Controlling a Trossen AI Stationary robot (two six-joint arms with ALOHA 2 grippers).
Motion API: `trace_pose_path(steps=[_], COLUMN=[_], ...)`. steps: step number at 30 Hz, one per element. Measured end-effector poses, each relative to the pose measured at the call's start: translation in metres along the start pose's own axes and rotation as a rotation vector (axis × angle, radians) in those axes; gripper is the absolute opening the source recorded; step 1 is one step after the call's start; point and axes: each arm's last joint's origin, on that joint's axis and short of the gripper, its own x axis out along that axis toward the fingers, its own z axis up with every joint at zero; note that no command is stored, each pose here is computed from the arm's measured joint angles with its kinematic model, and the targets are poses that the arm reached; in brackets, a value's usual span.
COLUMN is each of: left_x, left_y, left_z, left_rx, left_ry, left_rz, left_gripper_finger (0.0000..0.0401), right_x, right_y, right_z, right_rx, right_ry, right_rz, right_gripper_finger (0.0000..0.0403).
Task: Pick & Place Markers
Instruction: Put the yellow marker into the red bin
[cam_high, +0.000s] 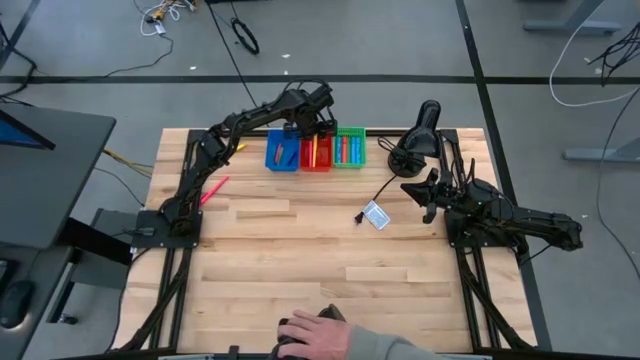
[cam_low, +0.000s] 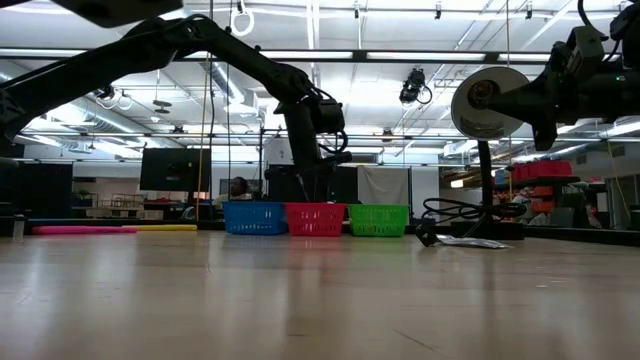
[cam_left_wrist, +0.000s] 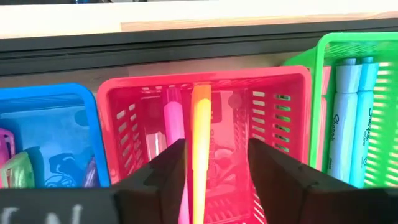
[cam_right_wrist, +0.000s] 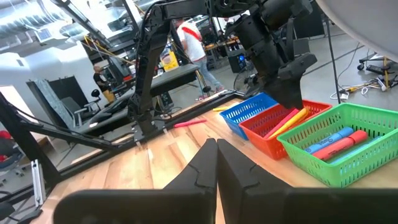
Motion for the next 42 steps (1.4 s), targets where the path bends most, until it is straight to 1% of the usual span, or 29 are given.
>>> trace_pose_path(steps=[5, 9, 15, 22, 26, 31, 34, 38, 40, 42], left_x=[0.0, -0.006, -0.028, -0.068, -0.087, -0.104, -0.114, -0.117, -0.115, -0.114], left_y=[0.0, -0.003, -0.009, -0.018, -0.016, -0.013, -0.013, -0.016, -0.018, -0.014], left_z=[0.0, -0.002, -0.003, -0.008, -0.018, -0.033, -0.045, -0.067, -0.074, -0.081], left_rx=[0.001, 0.06, 0.171, 0.298, 0.349, 0.44, 0.523, 0.657, 0.719, 0.745], left_ry=[0.002, 0.018, 0.036, 0.043, 0.087, 0.154, 0.193, 0.279, 0.3, 0.348], left_rz=[-0.003, -0.031, -0.049, -0.052, -0.066, -0.022, -0.003, 0.046, 0.039, 0.03], left_gripper_finger=[0.0216, 0.0236, 0.0243, 0.0243, 0.0243, 0.0243, 0.0243, 0.0243, 0.0243, 0.0243], right_x=[0.0, 0.0, 0.0, 0.0, 0.0, 0.0, 0.0, 0.0, 0.0, 0.0], right_y=[0.0, 0.0, 0.0, 0.0, 0.0, 0.0, 0.0, 0.0, 0.0, 0.0], right_z=[0.0, 0.0, 0.0, 0.0, 0.0, 0.0, 0.0, 0.0, 0.0, 0.0], right_rx=[0.0, 0.0, 0.0, 0.0, 0.0, 0.0, 0.0, 0.0, 0.0, 0.0], right_ry=[0.0, 0.0, 0.0, -0.001, -0.001, -0.002, -0.001, -0.001, -0.001, -0.002], right_rz=[0.0, 0.0, 0.0, 0.0, 0.0, 0.0, 0.001, 0.0, 0.0, 0.001], right_gripper_finger=[0.0011, 0.0011, 0.0011, 0.0011, 0.0011, 0.0011, 0.0011, 0.0011, 0.0011, 0.0011])
